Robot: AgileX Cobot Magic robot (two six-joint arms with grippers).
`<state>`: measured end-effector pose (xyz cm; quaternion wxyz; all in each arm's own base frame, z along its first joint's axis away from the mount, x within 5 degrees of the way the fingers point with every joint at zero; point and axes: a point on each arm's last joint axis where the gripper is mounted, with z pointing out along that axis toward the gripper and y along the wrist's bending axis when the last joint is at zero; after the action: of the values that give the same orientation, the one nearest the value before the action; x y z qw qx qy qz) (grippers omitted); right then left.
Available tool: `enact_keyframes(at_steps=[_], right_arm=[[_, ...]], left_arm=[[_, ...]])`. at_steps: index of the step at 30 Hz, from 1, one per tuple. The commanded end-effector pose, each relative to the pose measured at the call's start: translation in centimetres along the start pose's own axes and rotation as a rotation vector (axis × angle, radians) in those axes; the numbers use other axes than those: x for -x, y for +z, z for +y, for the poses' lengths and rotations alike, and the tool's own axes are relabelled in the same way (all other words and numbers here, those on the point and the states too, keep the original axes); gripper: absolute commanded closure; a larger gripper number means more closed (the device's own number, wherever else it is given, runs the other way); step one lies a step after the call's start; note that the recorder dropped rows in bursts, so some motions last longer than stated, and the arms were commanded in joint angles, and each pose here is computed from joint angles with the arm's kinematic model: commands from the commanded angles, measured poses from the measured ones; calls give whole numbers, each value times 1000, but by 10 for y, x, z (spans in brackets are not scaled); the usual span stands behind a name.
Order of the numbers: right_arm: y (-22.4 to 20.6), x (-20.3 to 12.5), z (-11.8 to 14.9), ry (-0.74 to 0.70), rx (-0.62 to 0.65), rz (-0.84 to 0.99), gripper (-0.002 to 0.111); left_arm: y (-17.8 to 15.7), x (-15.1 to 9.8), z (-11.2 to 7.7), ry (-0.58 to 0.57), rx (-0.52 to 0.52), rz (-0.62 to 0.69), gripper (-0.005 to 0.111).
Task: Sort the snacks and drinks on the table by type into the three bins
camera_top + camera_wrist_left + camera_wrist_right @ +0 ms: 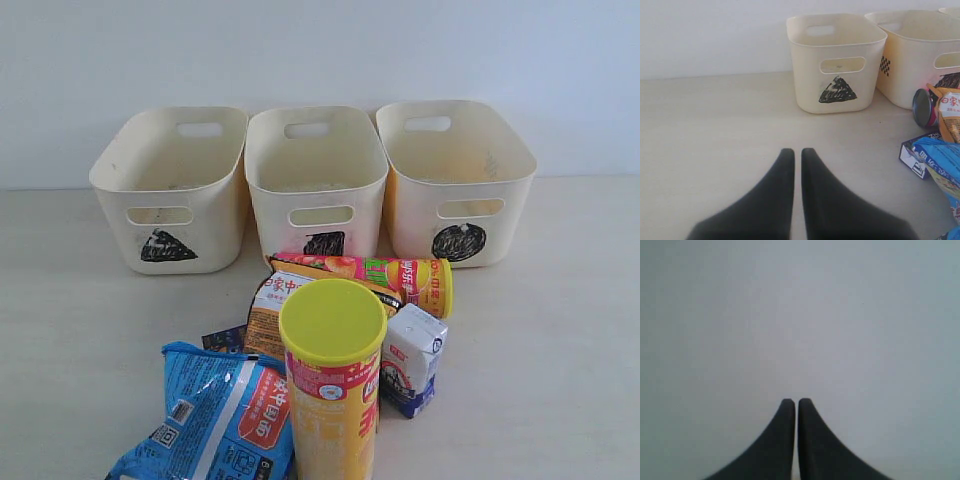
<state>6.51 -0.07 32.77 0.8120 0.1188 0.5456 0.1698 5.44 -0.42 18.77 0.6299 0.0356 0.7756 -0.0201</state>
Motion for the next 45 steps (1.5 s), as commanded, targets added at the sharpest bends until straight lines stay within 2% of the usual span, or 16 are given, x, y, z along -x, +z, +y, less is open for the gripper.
enact_keyframes(at_steps=[1,4,7,13,16,20,23,27,35,41,43,45], right_arm=[[37,18,8,-21,2,-11,108],[65,23,10,-22,18,-59,108],[94,17,8,-19,-12,13,108],[149,-20,-7,-73,-176,459,108],[166,-38,-11,-165,-225,717,108],[179,-65,5,-351,-99,1051,108],[184,-84,27,-387,67,1292,108],[180,-105,52,-425,255,1490,108],[164,-145,82,-504,436,1666,108],[158,-169,92,-525,483,1736,108],[159,-174,92,-523,479,1747,104],[159,-180,91,-517,474,1765,94]], left_arm=[[0,-1,0,-6,-1,-5,103],[0,-1,0,-6,-1,-5,103],[0,-1,0,-6,-1,-5,103],[0,-1,0,-6,-1,-5,103],[0,-1,0,-6,-1,-5,103],[0,-1,0,-6,-1,-5,103],[0,-1,0,-6,-1,-5,103],[0,-1,0,-6,-1,-5,103],[0,-1,0,-6,-1,-5,103],[0,-1,0,-6,-1,-5,103],[0,-1,0,-6,-1,-5,103],[0,-1,0,-6,-1,-5,103]])
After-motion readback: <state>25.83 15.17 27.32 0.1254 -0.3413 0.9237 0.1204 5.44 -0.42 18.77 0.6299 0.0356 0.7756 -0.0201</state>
